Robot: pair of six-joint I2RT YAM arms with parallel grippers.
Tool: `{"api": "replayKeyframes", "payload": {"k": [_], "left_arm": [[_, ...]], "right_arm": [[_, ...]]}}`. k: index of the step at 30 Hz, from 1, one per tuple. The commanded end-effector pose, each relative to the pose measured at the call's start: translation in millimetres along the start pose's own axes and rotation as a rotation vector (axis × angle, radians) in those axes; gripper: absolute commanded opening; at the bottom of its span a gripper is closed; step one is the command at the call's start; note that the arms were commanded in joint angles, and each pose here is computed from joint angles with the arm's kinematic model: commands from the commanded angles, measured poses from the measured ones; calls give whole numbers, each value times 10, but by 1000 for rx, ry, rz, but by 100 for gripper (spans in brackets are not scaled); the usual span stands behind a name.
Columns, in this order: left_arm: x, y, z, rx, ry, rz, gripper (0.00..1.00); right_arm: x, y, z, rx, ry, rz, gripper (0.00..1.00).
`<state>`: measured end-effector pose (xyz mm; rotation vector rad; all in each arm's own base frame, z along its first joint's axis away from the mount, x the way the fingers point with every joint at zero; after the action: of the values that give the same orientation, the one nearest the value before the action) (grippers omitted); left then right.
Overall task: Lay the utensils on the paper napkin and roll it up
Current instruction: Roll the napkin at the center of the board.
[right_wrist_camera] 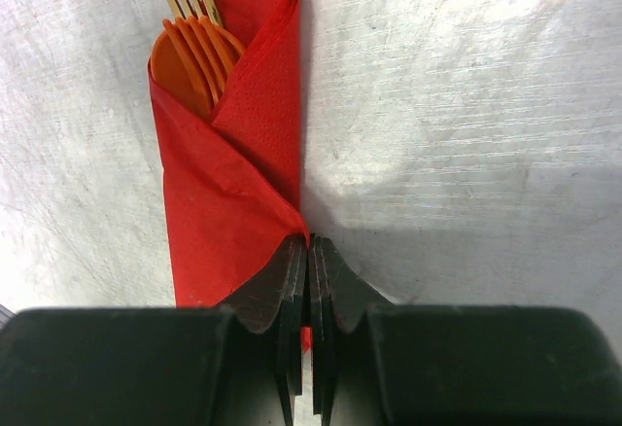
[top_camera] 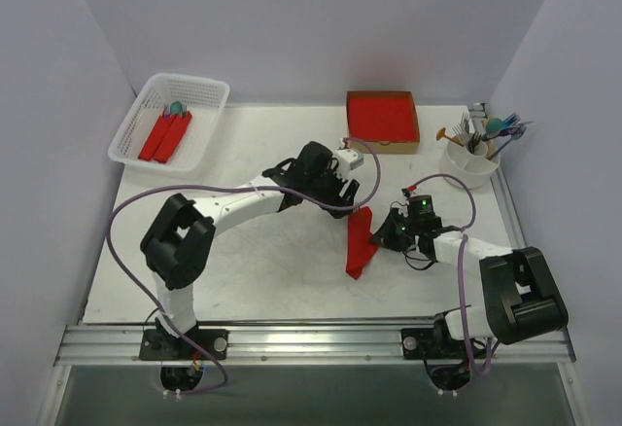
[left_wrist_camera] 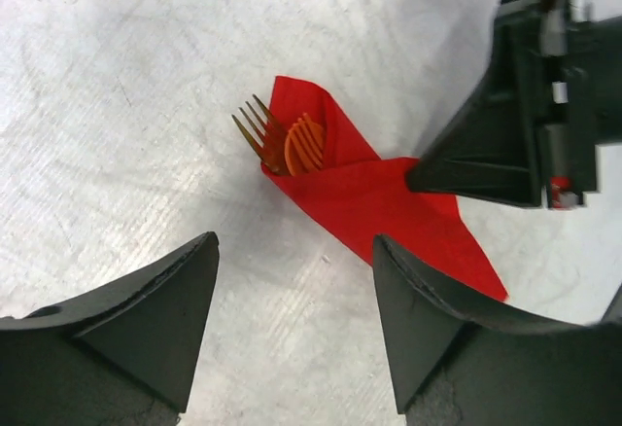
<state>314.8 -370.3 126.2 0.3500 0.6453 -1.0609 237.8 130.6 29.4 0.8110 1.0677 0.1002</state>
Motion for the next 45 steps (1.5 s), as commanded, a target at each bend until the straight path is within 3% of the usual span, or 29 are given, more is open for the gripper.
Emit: {"api": "replayKeyframes", "payload": {"k": [1,8,11,28,45], "left_arm": [[-183,-162,187,-55,-129,-2,72],[-282,-629,132,-85,-207,-100,46],[-255,-773,140,-89,-233,-131,40],[-19,-1254,-123,-135,-261,-265,22],[217,-1458,-957,-209,-151,-248,13]], "right_arm": [[13,-115,3,6,-4,-68,0],[22,-105,13,4,-2,-71,0],[24,-94,23,4,-2,-71,0],[41,-88,33,3,1,-76,0],[65,-102,24,3,8,-81,0]]}}
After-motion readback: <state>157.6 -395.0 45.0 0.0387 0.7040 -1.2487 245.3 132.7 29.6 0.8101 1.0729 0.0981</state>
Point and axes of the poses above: each gripper's point midway between its finger pads, its own x axis out along the fingers, its own y axis along the line the jaws close on, z = x × y, the point moved 3 cm from there along -x, back along the fingers, and after that the axes turned 13 degrees about x, right-handed, at the moved point
